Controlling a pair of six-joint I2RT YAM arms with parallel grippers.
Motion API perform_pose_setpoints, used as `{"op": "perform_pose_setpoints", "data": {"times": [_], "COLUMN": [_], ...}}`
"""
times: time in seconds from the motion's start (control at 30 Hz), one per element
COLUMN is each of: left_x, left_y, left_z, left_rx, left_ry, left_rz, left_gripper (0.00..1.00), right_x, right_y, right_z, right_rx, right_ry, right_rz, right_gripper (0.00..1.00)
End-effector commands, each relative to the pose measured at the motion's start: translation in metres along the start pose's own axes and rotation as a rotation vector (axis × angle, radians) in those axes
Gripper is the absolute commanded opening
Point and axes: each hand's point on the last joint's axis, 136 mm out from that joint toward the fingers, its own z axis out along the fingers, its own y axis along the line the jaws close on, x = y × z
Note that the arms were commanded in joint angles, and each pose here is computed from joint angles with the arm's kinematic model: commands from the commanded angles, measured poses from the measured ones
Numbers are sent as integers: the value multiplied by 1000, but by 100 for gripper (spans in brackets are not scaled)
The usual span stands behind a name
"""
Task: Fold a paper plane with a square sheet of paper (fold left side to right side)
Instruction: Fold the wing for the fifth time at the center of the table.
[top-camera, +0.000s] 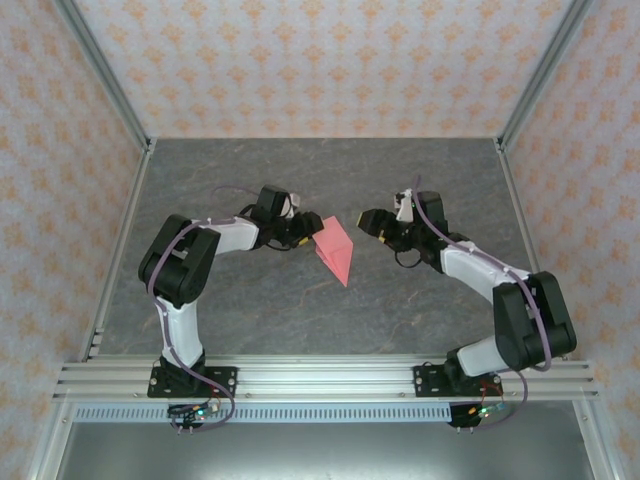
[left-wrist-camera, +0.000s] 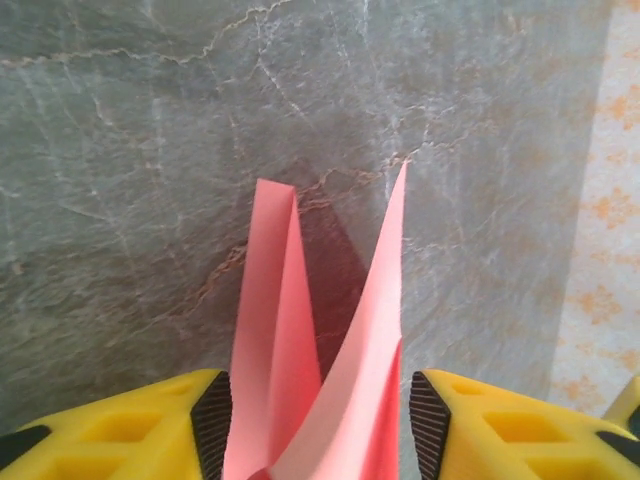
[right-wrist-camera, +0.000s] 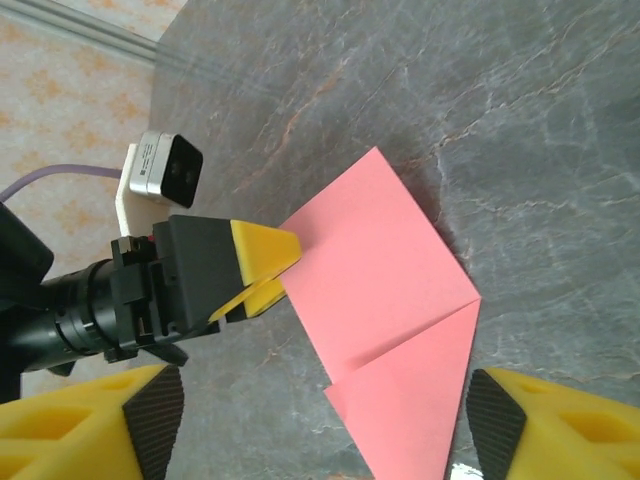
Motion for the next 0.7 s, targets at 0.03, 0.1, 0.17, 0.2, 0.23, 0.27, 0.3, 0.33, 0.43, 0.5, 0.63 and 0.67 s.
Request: {"op": "perform_pose_setpoints", "data": {"times": [0.03, 0.1, 0.17, 0.2, 0.23, 0.27, 0.3, 0.33, 0.43, 0.5, 0.63, 0.67], "left_x": [-8, -6, -5, -4, -1, 0, 3, 5, 11, 16, 30, 31], "left_y": [-28, -29, -35, -37, -39, -41, -45, -48, -56, -60, -70, -72], "left_z": [-1, -5, -15, -19, -24, -28, -33, -38, -52, -60, -69, -70], "left_rx": [88, 91, 97, 99, 104, 115, 134, 151, 207, 239, 304, 320], "left_ry": [-19, -18, -26, -30, -28, -27, -25, -20, -5, 7, 62, 68], "left_rz": [76, 103, 149, 178, 208, 233, 261, 290, 349, 409, 460, 466], "left_gripper": [26, 13, 5, 3, 0, 0, 0, 0, 0, 0, 0, 0], "right_x": [-6, -7, -7, -7, -6, -4, -3, -2, 2, 3, 3, 4], "right_y": [3, 0, 2, 5, 9, 11, 11, 12, 12, 15, 21, 22], "right_z": [4, 6, 9, 10, 11, 12, 15, 17, 23, 25, 28, 29], "right_rx": [-89, -96, -125, -144, -176, -195, -204, -220, -256, -286, -350, -364], "right_ry": [22, 38, 53, 63, 73, 86, 101, 118, 155, 165, 176, 185], "right_rz": [1, -13, -46, -68, -91, -113, -133, -151, -186, -201, -225, -224], "right_gripper": [76, 75, 75, 75, 75, 75, 74, 73, 71, 71, 71, 71]}}
